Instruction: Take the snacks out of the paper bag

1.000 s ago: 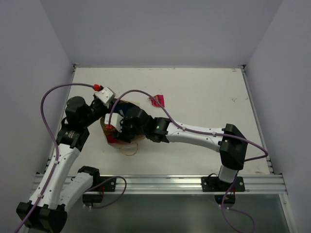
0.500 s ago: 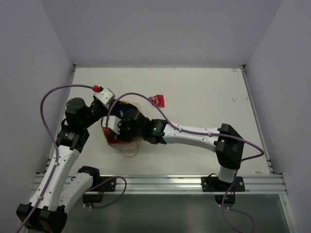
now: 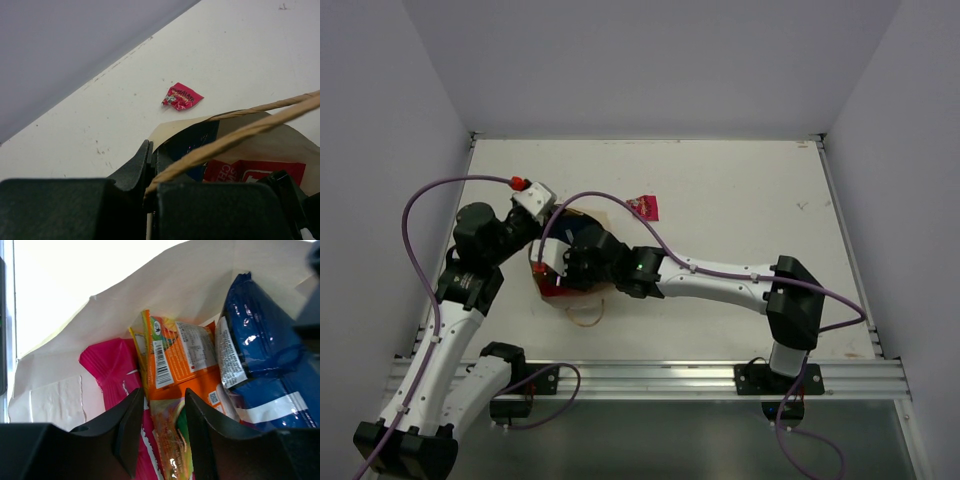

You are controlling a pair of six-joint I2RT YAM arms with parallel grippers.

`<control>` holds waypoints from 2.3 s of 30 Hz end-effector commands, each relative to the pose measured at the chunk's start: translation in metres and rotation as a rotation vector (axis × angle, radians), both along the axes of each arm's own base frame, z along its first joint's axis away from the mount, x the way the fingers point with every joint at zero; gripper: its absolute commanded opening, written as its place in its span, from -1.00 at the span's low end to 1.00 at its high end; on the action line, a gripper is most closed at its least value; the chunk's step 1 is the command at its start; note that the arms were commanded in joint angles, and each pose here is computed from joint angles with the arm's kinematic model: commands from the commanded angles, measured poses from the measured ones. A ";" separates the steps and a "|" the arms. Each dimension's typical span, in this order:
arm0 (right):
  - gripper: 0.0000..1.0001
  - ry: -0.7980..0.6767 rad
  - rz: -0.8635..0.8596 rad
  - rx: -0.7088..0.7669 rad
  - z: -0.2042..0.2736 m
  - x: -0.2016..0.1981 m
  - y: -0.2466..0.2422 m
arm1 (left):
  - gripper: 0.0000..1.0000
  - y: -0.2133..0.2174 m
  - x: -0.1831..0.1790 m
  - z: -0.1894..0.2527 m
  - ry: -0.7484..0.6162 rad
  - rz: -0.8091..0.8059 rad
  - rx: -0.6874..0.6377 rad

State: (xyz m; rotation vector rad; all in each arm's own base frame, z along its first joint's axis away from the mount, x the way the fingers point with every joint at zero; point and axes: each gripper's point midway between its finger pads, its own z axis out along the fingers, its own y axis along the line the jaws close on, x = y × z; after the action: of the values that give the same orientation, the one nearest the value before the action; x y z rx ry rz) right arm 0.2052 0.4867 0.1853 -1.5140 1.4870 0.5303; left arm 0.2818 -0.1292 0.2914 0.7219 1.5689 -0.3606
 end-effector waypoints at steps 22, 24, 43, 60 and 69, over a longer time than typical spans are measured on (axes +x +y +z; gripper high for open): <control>-0.21 0.010 -0.234 0.099 0.017 0.054 -0.024 | -1.00 -0.002 -0.005 0.015 -0.038 -0.002 -0.039; -0.20 0.003 -0.253 0.088 0.013 0.059 -0.027 | -1.00 -0.002 -0.004 0.015 -0.036 -0.002 -0.038; -1.00 -0.064 -0.170 0.179 0.074 0.050 -0.042 | -1.00 0.006 0.004 0.016 -0.024 0.068 -0.048; -1.00 -0.101 0.030 0.435 0.196 -0.014 -0.082 | -1.00 0.025 0.019 0.020 -0.011 0.204 -0.058; -1.00 -0.187 -0.074 0.561 0.253 -0.015 -0.129 | -1.00 0.029 0.023 0.024 -0.023 0.231 -0.052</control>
State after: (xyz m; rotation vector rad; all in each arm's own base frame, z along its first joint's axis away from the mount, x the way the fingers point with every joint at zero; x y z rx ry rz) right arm 0.1926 0.3873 0.3762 -1.1884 1.2265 0.6820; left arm 0.2995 -0.1029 0.2853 0.5302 1.6687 -0.2458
